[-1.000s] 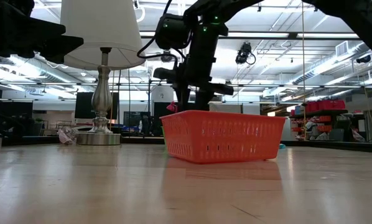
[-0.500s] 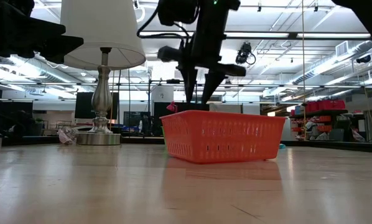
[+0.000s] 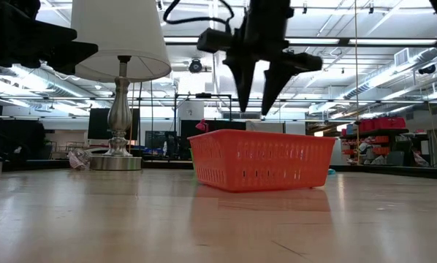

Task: Pick & Place Markers
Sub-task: Put the left blue highlighter pen into the green bin

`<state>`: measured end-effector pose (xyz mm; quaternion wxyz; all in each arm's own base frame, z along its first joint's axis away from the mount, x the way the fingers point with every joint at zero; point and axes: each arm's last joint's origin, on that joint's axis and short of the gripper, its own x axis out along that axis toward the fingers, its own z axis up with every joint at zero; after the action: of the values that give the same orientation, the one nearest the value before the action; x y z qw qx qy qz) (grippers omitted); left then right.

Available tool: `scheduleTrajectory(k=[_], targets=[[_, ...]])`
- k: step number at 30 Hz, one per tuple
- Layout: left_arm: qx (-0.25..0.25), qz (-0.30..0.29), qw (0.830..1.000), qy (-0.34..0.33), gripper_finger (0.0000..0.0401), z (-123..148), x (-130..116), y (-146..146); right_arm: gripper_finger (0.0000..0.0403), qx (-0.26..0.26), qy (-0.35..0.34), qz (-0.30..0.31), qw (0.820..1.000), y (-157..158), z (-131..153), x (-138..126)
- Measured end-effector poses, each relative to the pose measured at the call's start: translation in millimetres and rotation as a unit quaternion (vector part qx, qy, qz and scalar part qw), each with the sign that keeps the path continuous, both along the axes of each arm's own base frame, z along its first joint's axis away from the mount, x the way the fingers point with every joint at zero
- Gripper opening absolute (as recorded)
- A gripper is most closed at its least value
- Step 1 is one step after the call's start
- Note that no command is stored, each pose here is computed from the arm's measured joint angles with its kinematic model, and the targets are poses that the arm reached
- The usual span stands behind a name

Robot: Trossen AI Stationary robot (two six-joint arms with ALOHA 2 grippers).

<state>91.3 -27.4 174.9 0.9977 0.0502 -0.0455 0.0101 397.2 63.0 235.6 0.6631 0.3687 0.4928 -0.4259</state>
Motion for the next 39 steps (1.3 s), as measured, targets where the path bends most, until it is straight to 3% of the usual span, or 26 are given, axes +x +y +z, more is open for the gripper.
scheduleTrajectory(k=[30,39], targets=[[0.0,0.0,1.0,0.0,0.0273,0.0,0.0,0.0,0.0164,0.058,0.021,-0.059,0.996,166.7,-9.6,-130.4],[0.0,0.0,1.0,0.0,0.0273,0.0,0.0,0.0,0.0164,0.073,0.042,-0.073,0.994,199.0,-9.8,-165.8]])
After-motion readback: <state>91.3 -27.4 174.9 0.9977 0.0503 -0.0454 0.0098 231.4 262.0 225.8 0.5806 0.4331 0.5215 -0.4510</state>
